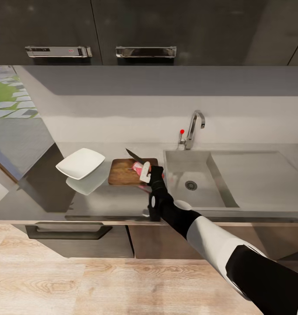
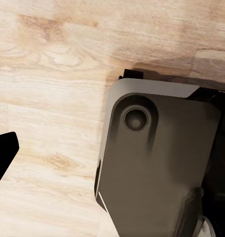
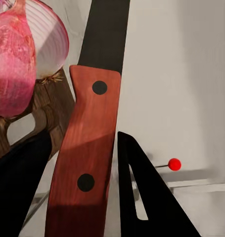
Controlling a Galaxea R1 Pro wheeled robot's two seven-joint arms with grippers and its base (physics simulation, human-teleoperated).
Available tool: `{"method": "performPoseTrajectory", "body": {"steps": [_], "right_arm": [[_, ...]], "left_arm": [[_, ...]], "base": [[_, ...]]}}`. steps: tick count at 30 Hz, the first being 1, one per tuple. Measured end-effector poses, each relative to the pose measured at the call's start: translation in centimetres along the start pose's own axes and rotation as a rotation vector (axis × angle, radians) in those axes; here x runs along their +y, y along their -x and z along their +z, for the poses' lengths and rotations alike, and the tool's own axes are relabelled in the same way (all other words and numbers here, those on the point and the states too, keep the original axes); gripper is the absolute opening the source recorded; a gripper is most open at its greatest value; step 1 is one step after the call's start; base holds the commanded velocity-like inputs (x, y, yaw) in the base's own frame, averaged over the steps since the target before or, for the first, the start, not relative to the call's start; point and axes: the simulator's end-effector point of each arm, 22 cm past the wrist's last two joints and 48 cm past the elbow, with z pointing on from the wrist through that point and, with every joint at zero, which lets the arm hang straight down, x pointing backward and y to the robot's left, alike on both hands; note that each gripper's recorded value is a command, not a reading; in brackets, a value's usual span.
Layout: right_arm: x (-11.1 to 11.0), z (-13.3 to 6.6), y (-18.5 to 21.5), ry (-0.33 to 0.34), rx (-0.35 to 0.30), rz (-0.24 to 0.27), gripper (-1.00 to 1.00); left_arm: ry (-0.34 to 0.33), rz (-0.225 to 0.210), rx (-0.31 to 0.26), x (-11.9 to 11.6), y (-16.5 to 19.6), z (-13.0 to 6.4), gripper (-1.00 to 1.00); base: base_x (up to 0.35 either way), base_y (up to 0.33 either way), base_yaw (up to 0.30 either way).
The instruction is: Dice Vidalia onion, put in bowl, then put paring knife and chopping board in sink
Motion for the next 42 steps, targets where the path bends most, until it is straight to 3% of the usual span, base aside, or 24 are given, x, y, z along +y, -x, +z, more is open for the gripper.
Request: {"method": "performPoseTrajectory", "body": {"steps": [13,18,26,27,42], "right_arm": [[0.8,0.0,-0.7,0.021,0.014,-0.005,-1.00],[2.4,0.1,-2.5,0.054,0.047,-0.026,-1.00],[4.0,0.0,-3.4,0.080,0.034,-0.057,-1.00],[5.1,-0.1,-4.5,0.107,0.056,-0.045,-1.00],[5.1,-0.1,-4.5,0.108,0.056,-0.045,-1.00]], "left_arm": [[0.001,0.000,0.001,0.1,0.0,0.0,1.00],[0.001,0.000,0.001,0.1,0.0,0.0,1.00],[0.001,0.000,0.000,0.1,0.0,0.0,1.00],[0.001,0.000,0.001,0.1,0.0,0.0,1.00],[0.001,0.000,0.001,0.1,0.0,0.0,1.00]], "base": [[0.000,0.000,0.000],[0.000,0.000,0.000],[0.000,0.000,0.000],[0.000,0.000,0.000],[0.000,0.000,0.000]]}}
